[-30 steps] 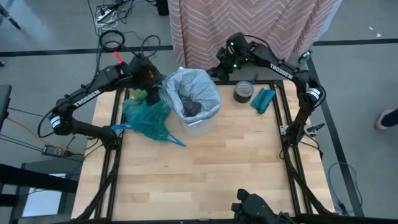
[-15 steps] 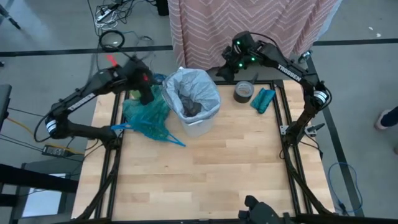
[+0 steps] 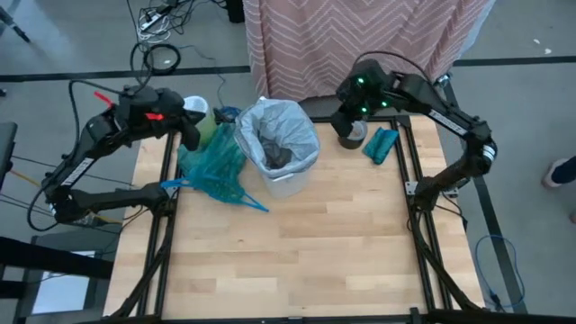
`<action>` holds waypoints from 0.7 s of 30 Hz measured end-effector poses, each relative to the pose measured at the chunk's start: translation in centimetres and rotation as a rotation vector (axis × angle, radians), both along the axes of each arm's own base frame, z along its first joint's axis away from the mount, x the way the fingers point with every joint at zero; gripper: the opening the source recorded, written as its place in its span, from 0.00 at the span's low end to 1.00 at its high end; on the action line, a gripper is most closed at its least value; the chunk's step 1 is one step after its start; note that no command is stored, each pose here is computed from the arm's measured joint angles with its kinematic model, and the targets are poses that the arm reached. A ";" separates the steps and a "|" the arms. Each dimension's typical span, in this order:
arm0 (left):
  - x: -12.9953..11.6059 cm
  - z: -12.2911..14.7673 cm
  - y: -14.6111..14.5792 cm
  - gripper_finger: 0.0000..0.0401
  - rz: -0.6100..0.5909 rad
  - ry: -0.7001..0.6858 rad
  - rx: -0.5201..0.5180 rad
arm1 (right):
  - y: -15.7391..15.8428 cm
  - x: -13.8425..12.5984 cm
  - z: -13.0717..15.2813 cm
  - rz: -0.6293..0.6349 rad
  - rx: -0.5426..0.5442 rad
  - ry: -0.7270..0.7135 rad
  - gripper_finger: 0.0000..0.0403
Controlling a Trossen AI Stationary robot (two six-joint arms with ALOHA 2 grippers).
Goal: Place trash/remove bag and relplace
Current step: Insert the gray trash bag into the trash bin
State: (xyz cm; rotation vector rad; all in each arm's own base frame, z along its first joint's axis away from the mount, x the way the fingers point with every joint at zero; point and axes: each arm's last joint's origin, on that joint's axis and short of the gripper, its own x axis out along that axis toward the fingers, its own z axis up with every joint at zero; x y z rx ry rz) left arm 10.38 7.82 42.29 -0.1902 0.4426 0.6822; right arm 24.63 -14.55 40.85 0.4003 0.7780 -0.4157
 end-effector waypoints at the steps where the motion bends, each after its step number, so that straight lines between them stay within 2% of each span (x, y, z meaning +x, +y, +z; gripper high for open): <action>1: 0.0 0.0 -0.1 0.03 -0.009 -0.013 -0.006 | 0.7 -0.2 0.5 -0.019 -0.006 -0.014 0.01; 6: 0.9 -1.7 -0.1 0.01 -0.101 -0.106 -0.068 | 4.1 0.2 1.3 -0.089 -0.009 -0.049 0.00; 9: 1.6 -3.2 -0.2 0.01 -0.166 -0.201 -0.130 | 6.2 1.2 -0.3 -0.125 -0.014 -0.038 0.00; 12: 1.8 -4.2 -0.4 0.01 -0.186 -0.313 -0.136 | 7.7 1.1 -2.3 -0.149 -0.021 -0.074 0.00; 14: 1.4 -4.5 -0.7 0.01 -0.178 -0.393 -0.125 | 8.4 0.0 -3.2 -0.186 -0.015 -0.118 0.00; 17: 0.7 -5.0 -1.1 0.00 -0.148 -0.483 -0.115 | 8.9 -3.1 -4.3 -0.269 -0.005 -0.224 0.00; 21: 0.5 -6.1 -1.3 0.00 -0.139 -0.631 -0.103 | 9.3 -5.6 -6.8 -0.339 0.054 -0.517 0.00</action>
